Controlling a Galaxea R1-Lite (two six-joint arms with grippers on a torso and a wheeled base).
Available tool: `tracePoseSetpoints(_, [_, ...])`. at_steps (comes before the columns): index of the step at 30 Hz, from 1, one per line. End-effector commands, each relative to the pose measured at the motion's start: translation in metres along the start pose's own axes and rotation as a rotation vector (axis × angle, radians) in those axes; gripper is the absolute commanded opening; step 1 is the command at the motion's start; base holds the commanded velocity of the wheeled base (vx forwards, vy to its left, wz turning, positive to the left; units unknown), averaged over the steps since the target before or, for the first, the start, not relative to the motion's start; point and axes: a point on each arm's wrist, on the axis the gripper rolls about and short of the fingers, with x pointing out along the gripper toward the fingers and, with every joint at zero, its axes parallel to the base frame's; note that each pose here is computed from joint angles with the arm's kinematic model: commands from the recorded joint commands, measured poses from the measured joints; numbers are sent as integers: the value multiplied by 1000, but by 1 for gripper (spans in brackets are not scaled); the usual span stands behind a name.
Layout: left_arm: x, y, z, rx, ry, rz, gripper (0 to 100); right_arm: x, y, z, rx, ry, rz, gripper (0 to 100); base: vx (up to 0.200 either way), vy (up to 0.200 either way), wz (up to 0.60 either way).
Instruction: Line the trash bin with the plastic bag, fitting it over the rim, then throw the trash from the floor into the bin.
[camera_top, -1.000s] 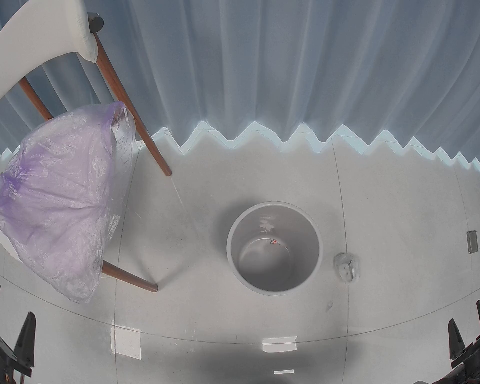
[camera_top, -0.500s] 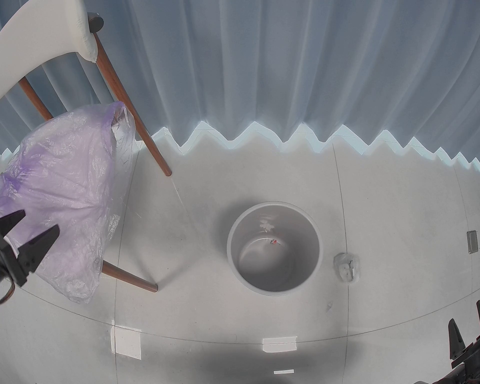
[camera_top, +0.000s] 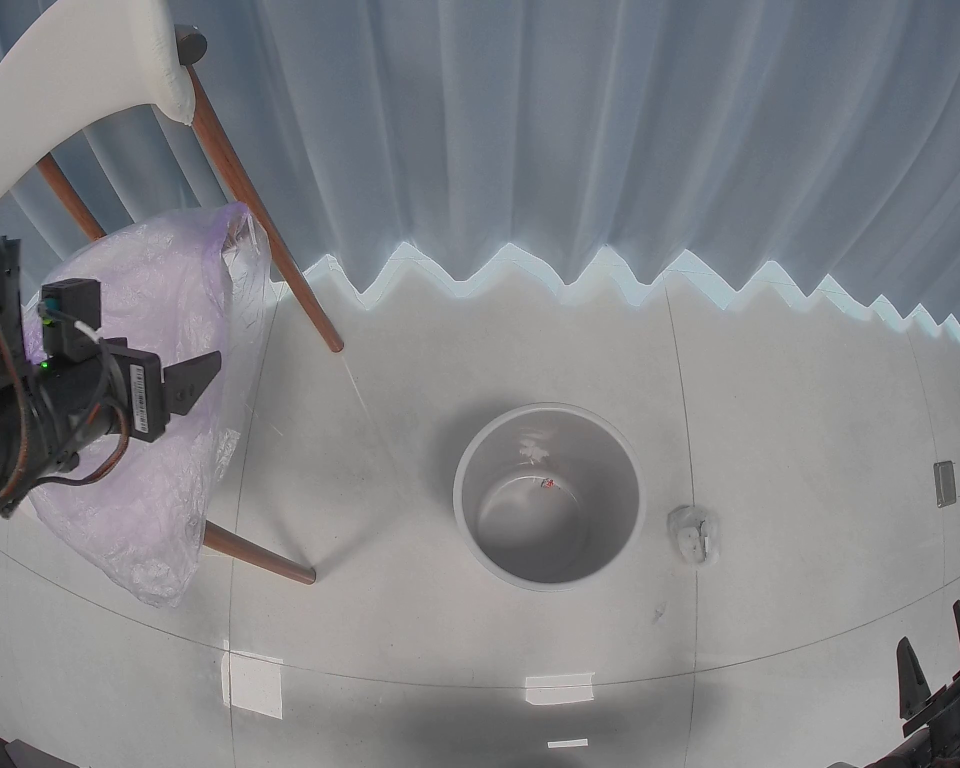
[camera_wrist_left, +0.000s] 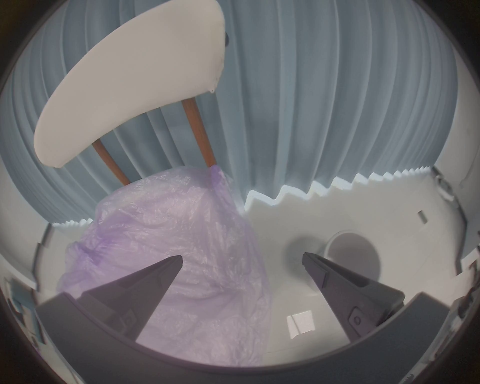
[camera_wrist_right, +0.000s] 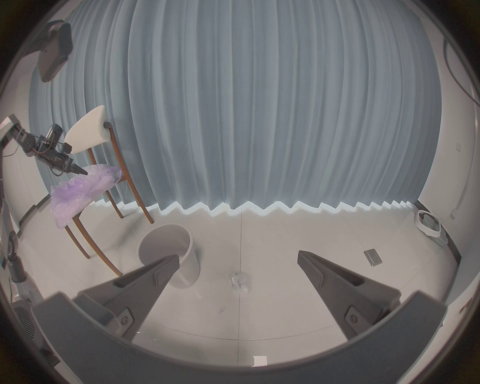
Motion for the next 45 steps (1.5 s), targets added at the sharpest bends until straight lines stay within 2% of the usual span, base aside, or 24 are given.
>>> tracePoseSetpoints(1, [40,-31,-9,113,105,53,100,0,0,-5,0,0,1,100,0,0,0])
tracePoseSetpoints(2, [45,-33,-12,167,123,67,100,0,0,-5,-2,0,1,100,0,0,0])
tracePoseSetpoints(5, [50,-35,-15,189,136,69,100,0,0,-5,-2,0,2,100,0,0,0])
tracePoseSetpoints(8, [61,-35,-21,250,168,107,100,0,0,-5,-3,0,1,100,0,0,0])
tracePoseSetpoints(12, [67,-36,-20,266,155,115,100,0,0,-5,-3,0,4,100,0,0,0])
tracePoseSetpoints(13, [77,-33,-19,305,119,139,100,0,0,-5,-2,0,4,100,0,0,0])
tracePoseSetpoints(17, [93,-20,-16,372,82,199,100,0,0,-5,-2,0,2,100,0,0,0])
tracePoseSetpoints(21, [99,-13,-17,380,85,224,100,0,0,-5,-2,2,4,100,0,0,0])
tracePoseSetpoints(42, [108,-15,-26,393,113,195,100,0,0,-5,-2,0,4,100,0,0,0])
tracePoseSetpoints(43, [108,-15,-26,393,114,196,0,0,0,-5,-2,0,4,100,0,0,0])
tracePoseSetpoints(45, [108,-14,-27,392,117,199,0,0,0,-5,-2,0,4,100,0,0,0])
